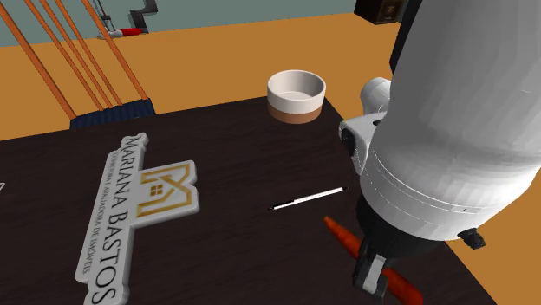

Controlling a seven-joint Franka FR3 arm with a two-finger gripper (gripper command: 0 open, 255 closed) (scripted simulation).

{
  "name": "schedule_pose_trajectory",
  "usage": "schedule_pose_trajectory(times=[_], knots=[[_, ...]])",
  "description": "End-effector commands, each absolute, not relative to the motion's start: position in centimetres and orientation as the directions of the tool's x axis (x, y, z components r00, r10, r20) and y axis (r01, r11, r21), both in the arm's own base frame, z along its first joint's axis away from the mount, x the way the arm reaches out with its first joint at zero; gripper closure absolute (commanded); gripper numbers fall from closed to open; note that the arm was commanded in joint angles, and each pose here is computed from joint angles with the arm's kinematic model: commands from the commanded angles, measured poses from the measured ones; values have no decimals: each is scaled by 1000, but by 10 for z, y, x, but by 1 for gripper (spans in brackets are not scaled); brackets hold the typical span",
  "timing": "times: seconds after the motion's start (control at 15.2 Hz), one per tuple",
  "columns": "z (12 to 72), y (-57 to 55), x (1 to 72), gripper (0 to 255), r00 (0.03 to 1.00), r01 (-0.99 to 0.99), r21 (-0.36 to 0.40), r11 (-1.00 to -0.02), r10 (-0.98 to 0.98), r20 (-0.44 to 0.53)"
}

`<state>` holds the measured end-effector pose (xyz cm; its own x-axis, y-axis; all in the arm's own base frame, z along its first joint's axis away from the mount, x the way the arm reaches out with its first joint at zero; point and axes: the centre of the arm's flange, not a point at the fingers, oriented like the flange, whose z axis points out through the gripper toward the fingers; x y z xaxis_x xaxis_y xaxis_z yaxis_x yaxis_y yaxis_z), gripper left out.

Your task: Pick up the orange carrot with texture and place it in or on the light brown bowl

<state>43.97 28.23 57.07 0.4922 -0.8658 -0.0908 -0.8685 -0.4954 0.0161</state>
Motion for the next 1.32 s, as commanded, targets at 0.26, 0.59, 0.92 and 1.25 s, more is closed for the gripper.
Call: schedule_pose_trajectory(times=[0.26,0.59,0.92,1.25], knots=[[603,283,440,255,492,-868,16,-495,-866,-91],[630,283,440,255,492,-868,16,-495,-866,-91],[641,258,430,255,492,-868,16,-495,-866,-91],[640,196,408,255,492,-868,16,-495,-866,-91]])
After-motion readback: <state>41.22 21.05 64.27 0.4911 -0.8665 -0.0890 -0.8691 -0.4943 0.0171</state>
